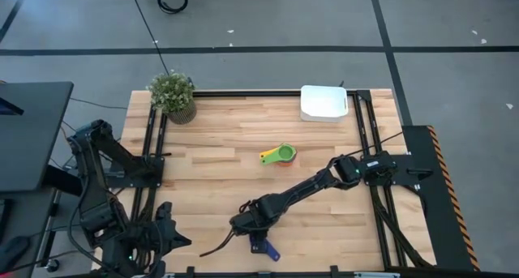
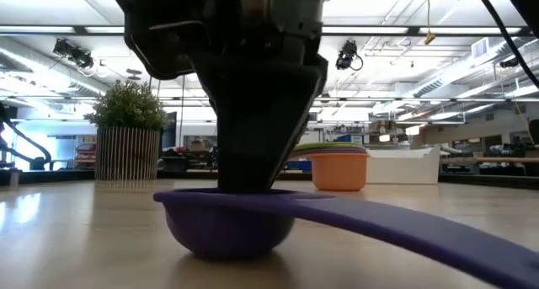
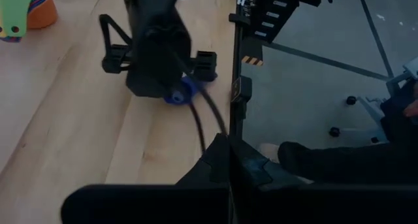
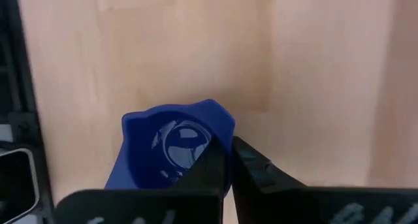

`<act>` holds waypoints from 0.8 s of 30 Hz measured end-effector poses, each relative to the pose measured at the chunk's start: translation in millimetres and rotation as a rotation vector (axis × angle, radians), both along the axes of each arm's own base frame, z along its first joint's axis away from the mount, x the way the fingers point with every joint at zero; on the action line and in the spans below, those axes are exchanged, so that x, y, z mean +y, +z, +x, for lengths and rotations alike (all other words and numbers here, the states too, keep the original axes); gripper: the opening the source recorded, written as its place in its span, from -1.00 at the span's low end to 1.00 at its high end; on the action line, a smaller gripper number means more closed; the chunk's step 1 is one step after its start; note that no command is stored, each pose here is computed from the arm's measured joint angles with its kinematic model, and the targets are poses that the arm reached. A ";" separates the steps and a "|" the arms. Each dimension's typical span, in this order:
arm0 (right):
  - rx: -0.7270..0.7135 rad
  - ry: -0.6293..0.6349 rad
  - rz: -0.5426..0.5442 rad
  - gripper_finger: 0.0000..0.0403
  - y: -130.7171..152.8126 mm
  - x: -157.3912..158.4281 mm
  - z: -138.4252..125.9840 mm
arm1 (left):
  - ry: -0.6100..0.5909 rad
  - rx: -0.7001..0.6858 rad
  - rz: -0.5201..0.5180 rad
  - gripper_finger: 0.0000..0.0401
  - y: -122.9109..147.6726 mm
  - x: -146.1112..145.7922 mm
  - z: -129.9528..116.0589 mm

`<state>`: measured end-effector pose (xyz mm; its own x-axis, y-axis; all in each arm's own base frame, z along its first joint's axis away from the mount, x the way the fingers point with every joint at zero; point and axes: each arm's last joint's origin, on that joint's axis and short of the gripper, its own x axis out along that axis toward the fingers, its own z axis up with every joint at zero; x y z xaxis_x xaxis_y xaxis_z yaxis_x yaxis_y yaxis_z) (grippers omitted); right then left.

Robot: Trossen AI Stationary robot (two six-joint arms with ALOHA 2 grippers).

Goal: Nest measuring cups in basket
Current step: Stack the dark blue measuring cup on top of the green measuring cup

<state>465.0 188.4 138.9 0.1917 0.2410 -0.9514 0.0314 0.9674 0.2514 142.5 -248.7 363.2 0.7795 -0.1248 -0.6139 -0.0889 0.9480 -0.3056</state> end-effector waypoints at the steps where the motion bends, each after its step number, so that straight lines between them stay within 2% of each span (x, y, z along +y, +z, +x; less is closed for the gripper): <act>1: 0.001 -0.006 -0.003 -0.94 0.1 -2.4 0.8 | -0.001 0.000 0.001 -0.99 0.0 -0.1 -0.3; 6: 0.001 -0.059 -0.021 -0.94 8.2 -14.3 5.6 | -0.005 0.003 0.008 -0.99 -0.4 -0.1 -1.5; 13: 0.007 -0.079 -0.040 -0.94 35.2 -26.5 10.3 | 0.005 -0.005 0.016 -0.99 -0.5 0.4 -1.6; 20: -0.010 -0.049 -0.070 -0.94 80.6 -30.4 3.4 | 0.114 0.011 -0.005 -0.99 -3.8 6.7 -3.5; 24: -0.063 -0.136 -0.074 -0.94 114.1 -34.7 -7.9 | 0.161 0.052 0.023 -0.99 -7.8 13.3 -6.7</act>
